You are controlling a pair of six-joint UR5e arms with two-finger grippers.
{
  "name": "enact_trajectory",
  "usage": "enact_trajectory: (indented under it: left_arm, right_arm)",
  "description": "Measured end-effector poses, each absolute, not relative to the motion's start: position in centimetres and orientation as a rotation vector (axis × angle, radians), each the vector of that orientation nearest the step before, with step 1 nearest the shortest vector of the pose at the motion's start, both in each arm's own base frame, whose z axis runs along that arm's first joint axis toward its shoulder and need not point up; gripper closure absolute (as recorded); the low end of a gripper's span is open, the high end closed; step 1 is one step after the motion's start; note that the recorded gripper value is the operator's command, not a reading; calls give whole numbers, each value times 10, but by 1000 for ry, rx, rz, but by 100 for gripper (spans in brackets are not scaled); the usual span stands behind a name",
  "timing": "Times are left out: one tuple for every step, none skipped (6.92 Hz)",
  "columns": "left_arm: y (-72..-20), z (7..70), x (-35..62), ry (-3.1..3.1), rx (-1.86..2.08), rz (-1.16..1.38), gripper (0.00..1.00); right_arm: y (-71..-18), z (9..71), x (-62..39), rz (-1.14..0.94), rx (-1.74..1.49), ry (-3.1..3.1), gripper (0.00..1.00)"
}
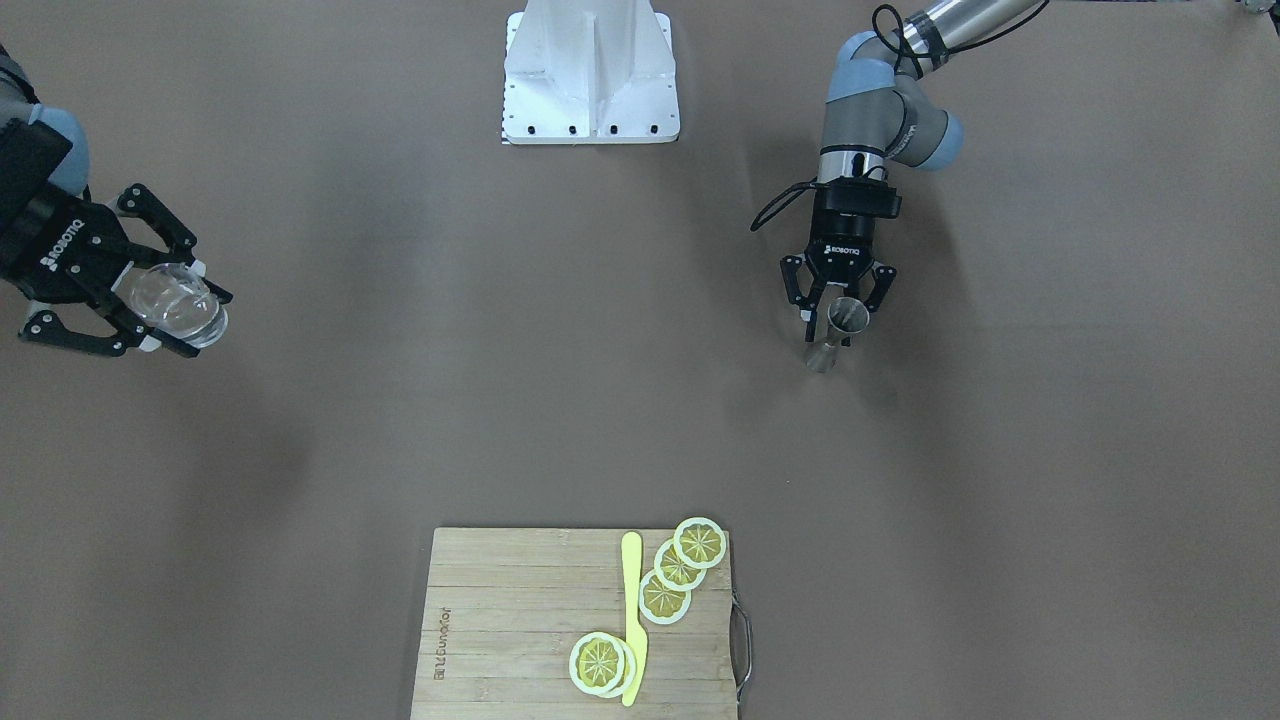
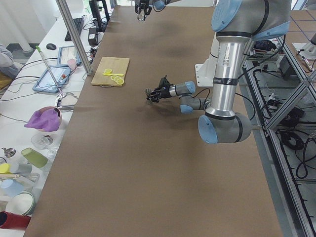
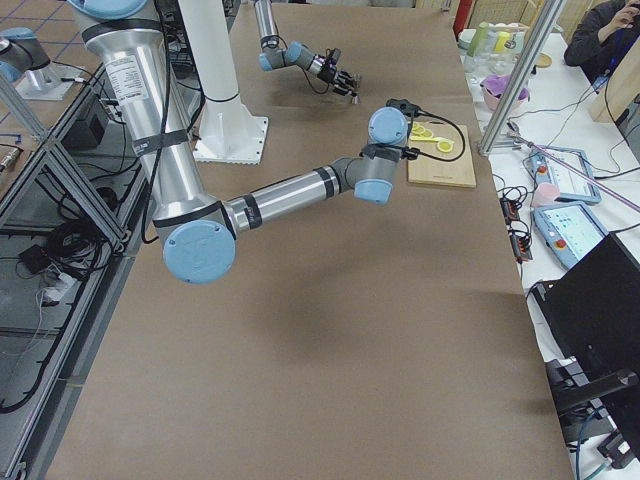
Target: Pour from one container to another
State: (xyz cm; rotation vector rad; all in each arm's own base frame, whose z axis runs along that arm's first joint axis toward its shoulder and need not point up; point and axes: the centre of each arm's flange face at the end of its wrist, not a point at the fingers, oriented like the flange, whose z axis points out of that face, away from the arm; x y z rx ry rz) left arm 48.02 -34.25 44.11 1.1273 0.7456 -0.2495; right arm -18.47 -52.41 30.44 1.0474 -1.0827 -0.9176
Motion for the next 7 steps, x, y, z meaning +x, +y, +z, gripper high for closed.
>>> enact_trajectory:
  left_arm:
    - [-342,447,478,735,1125,-244,56]
    - [-343,452,476,725,1124,-241,48]
    - [-344,455,474,716,1125,-242,47]
    - [-346,456,472,713,1126,-243,47]
    - [-346,456,472,711,1127,-244,47]
    - [-347,456,471,709,1128,-245,47]
    - [-347,456,471,708,1129,-246,47]
  right_arm:
    - [-507,280,-189,-937,1047,-1095,100]
    - [-495,265,-194,-950,1036,-1106,100]
    - [-487,255,-200,-960,1016,-1116,100]
    - [-481,250,-210,-975,998,-1127,100]
    - [-476,248,-220,-990,986,-1137,100]
    - [-474,247,-224,-997,983,-1142,100]
    - [-474,246,-223,-995,983,-1141,100]
